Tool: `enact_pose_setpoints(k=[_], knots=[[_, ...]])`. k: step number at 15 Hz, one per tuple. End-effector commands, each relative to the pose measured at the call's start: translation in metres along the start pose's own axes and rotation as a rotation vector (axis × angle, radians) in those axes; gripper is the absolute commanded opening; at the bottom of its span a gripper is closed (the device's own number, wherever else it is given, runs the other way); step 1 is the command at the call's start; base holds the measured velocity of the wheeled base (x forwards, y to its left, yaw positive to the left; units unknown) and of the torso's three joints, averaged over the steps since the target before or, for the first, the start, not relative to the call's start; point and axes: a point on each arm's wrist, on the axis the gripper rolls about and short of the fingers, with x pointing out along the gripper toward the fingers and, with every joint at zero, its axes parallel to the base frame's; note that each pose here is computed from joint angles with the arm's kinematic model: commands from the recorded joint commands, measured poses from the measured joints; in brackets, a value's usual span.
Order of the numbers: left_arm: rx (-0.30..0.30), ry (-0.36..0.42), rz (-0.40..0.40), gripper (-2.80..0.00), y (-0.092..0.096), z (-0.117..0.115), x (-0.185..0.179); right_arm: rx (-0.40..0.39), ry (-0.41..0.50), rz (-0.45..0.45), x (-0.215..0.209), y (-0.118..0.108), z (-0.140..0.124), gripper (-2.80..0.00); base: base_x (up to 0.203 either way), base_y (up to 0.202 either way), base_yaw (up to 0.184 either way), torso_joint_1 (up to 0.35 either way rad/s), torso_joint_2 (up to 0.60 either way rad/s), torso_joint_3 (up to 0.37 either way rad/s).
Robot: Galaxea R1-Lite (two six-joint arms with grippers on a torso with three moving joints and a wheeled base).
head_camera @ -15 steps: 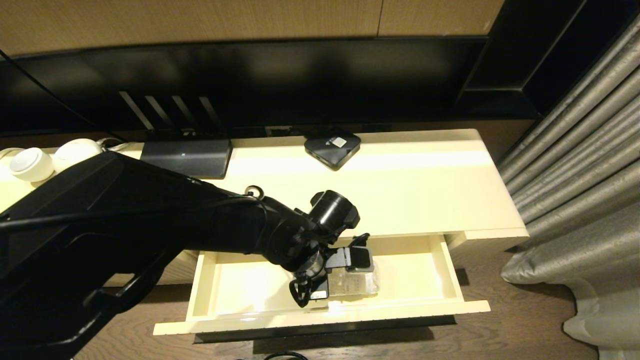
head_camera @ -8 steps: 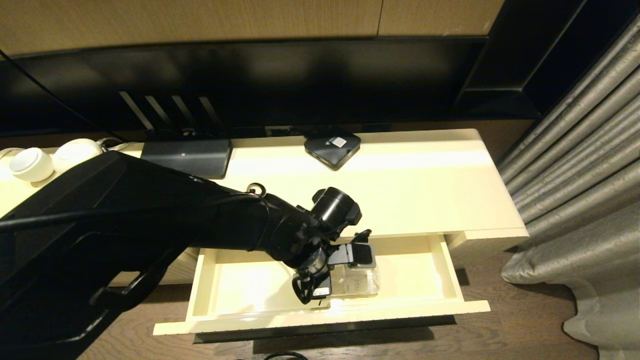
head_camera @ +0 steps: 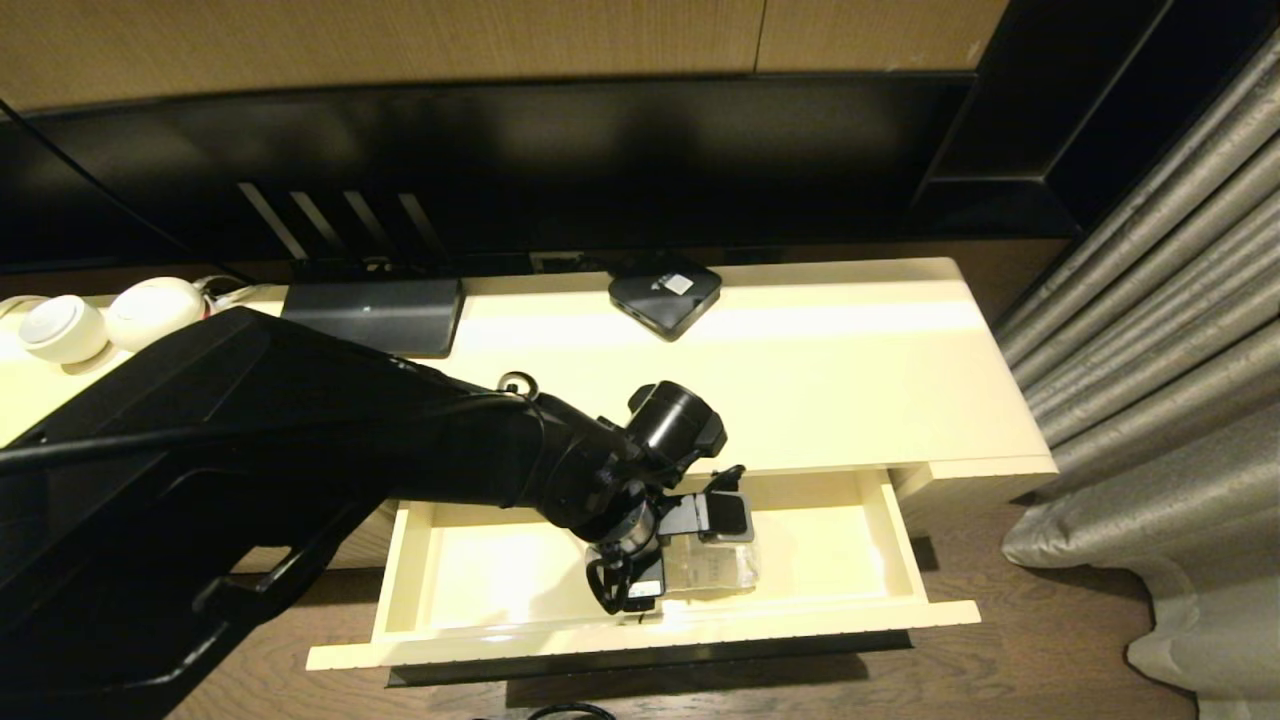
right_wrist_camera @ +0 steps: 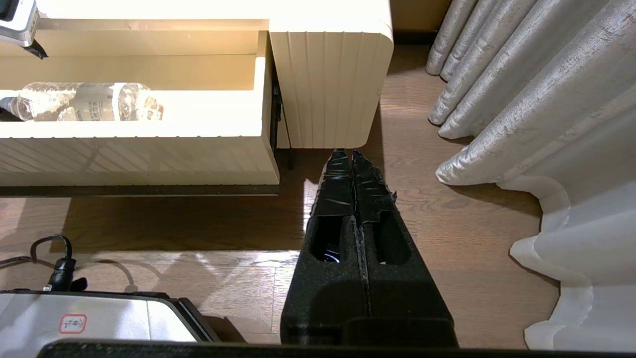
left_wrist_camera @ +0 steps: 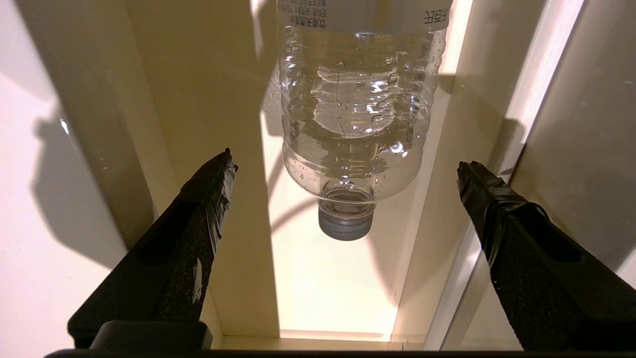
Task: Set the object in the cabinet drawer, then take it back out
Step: Take the mineral water out of the drawer and put it on the table
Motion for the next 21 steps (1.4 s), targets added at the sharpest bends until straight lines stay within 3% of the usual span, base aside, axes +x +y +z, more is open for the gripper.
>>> enact_pose_setpoints(k=[1,21], knots=[[0.005,0.003,0.001,0.00,0.000,0.000,0.001,0.000,0.001,0.001,0.000,0.000,0.000,-2.80,0.000,0.000,0.000,0.000,0.00,0.000],[0.015,0.004,-0.008,0.00,0.000,0.012,0.020,0.000,0.001,0.001,0.000,0.000,0.000,-2.80,0.000,0.000,0.000,0.000,0.00,0.000]])
